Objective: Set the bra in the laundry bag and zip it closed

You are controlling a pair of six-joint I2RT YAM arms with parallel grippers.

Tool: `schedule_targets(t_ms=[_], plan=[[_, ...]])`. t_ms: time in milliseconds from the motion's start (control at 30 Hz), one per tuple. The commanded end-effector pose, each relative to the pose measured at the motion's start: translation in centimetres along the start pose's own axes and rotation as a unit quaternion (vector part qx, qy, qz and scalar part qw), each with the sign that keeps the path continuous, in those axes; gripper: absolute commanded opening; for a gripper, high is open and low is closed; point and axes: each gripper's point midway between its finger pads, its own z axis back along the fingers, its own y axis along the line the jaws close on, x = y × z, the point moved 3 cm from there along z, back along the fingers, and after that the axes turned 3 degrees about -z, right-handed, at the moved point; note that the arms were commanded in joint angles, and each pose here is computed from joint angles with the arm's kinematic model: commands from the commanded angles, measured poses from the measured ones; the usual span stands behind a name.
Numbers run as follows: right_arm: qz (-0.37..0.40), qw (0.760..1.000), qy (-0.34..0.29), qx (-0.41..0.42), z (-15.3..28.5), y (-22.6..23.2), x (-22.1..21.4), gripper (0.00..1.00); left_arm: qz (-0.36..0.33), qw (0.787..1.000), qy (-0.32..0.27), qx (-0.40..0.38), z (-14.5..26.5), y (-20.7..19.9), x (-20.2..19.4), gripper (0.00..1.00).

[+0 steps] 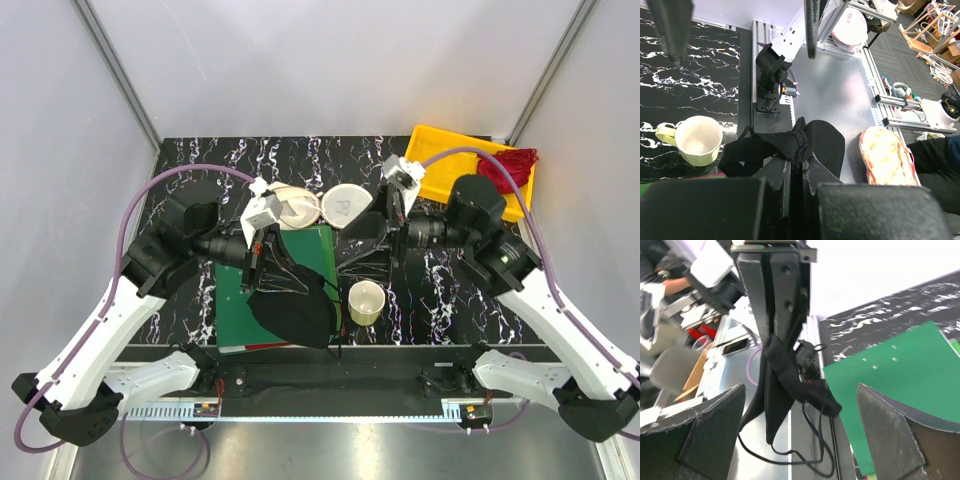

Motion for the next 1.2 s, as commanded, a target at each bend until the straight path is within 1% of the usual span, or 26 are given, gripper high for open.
schedule_targets(t_ms=[0,33,67,100,133,200,267,500,600,767,833,900,933,1000,1033,1100,1133,1167], plan=[[-0.008,0.995,0.044,0.084,-1.9,0.1,-0.4,1.0,-0.012,1.0,-0.007,-0.008,-0.1,-0.3,0.8,0.0],[-0.003,0.992,0.046,0.118,-2.1,0.6,-0.3,1.0,-0.009,1.0,-0.006,-0.005,-0.2,-0.1,0.8,0.0],[-0.013,0.99,0.049,0.133,-2.5,0.5,-0.6,1.0,-0.008,1.0,-0.006,-0.002,-0.2,0.1,0.9,0.0],[-0.036,0.987,0.051,0.145,-2.6,0.9,-0.8,1.0,-0.007,1.0,-0.007,0.005,-0.2,0.2,1.0,0.0],[-0.02,0.986,0.041,0.159,-2.9,0.9,-0.9,1.0,-0.005,1.0,-0.007,0.008,-0.3,0.5,1.1,0.0],[-0.03,0.984,0.048,0.168,-3.4,1.1,-1.6,1.0,0.001,1.0,-0.007,0.02,-0.4,0.9,1.3,0.0],[-0.04,0.985,0.056,0.161,-3.8,1.0,-2.3,1.0,0.008,1.0,-0.007,0.029,-0.5,1.4,1.5,0.0],[-0.067,0.978,0.081,0.18,-5.3,1.5,-5.0,1.0,0.02,0.999,-0.008,0.049,-0.8,2.6,2.3,0.0],[-0.08,0.978,0.092,0.171,-5.7,1.0,-6.5,1.0,0.014,0.998,-0.014,0.058,-0.7,2.6,3.0,0.0],[-0.094,0.98,0.094,0.151,-5.8,0.3,-7.7,1.0,0.003,0.997,-0.026,0.074,-0.3,2.4,4.2,0.0],[-0.097,0.982,0.087,0.139,-5.8,0.1,-7.8,0.97,0.004,0.997,-0.026,0.074,-0.3,2.3,4.3,0.0],[-0.102,0.984,0.075,0.128,-5.8,0.0,-7.6,0.88,0.006,0.997,-0.024,0.072,-0.4,2.4,4.1,0.0],[-0.11,0.983,0.074,0.126,-5.9,0.0,-7.5,0.75,0.007,0.997,-0.024,0.072,-0.4,2.5,4.0,0.0],[-0.113,0.983,0.068,0.126,-6.0,-0.1,-7.2,0.61,0.011,0.997,-0.021,0.074,-0.5,2.7,3.7,0.0],[-0.117,0.983,0.067,0.122,-6.2,-0.2,-7.2,0.46,0.011,0.997,-0.02,0.074,-0.5,2.7,3.7,0.0],[-0.127,0.983,0.066,0.11,-6.5,-0.7,-7.2,0.3,0.013,0.997,-0.02,0.077,-0.5,2.9,3.6,0.0],[-0.13,0.984,0.068,0.104,-6.7,-1.1,-7.3,0.18,0.016,0.996,-0.022,0.09,-0.3,3.4,3.6,0.0],[-0.131,0.984,0.069,0.094,-6.9,-1.4,-7.5,0.08,0.019,0.995,-0.023,0.097,-0.1,3.7,3.6,0.01]])
